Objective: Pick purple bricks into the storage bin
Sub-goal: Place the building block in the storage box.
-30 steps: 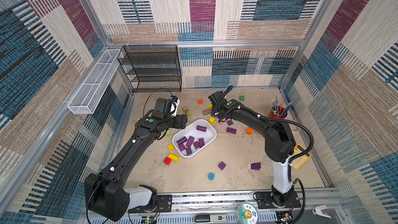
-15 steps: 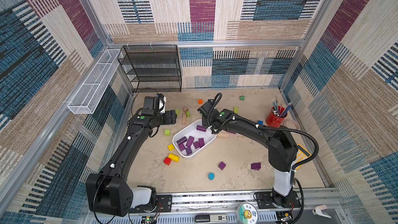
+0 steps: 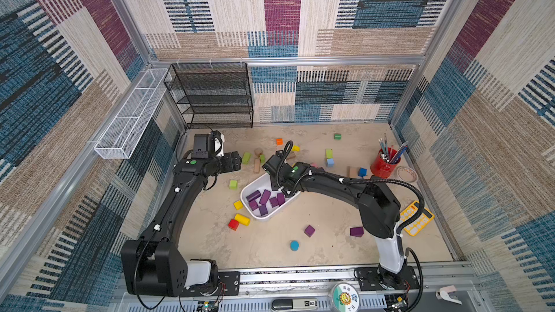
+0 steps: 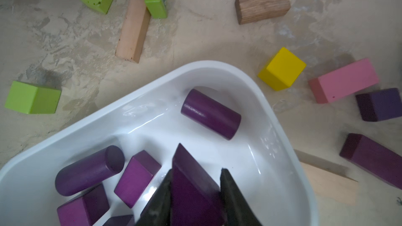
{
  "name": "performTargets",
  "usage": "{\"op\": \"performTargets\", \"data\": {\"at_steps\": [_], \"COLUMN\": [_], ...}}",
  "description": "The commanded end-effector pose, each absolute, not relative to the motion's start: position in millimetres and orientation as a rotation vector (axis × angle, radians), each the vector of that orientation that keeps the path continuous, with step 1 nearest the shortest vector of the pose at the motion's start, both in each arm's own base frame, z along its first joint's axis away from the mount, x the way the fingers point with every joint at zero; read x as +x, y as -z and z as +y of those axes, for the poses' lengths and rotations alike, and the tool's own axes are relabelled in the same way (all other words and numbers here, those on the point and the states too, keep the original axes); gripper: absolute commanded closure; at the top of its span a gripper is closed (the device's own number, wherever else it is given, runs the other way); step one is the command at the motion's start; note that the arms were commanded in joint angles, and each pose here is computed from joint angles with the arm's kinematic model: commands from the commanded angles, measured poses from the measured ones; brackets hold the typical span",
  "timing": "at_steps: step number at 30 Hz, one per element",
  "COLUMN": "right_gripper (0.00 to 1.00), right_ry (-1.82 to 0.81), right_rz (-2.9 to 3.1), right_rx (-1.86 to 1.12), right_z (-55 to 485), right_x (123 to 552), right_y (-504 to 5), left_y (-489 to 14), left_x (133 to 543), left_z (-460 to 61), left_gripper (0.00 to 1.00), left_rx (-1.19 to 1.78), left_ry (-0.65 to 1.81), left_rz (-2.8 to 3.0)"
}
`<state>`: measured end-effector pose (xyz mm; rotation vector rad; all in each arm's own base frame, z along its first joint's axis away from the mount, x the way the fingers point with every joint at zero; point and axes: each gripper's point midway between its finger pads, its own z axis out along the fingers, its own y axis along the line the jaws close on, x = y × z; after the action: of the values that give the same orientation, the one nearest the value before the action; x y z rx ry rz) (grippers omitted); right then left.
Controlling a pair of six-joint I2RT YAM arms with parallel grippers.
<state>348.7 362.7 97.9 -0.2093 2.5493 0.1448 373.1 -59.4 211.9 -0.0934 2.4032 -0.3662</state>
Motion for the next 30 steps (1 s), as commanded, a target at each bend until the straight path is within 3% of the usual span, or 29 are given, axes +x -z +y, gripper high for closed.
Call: {"op": "performTargets", "data": {"at_steps": [1, 13, 30], "right_gripper": [0.65, 0.64, 0.58], "right_ry": [-0.187, -0.192, -0.149], "right_rz": [2.539, 2.572, 2.624], "right_rx": [-0.23, -0.3, -0.311], "right_z": [378, 402, 395], "right_x": [351, 353, 345], "right_y": [-96, -66, -35], "left_y": [-224, -227, -231], "left_x": [376, 379, 379], "left_z": [-60, -58, -52], "left_gripper": [0.14, 0.15, 0.17], "left_rx": [-0.102, -0.141, -0.179], "left_ry": [0.396, 0.476, 0.509], "left_rz": [2.366, 2.344, 2.325]}}
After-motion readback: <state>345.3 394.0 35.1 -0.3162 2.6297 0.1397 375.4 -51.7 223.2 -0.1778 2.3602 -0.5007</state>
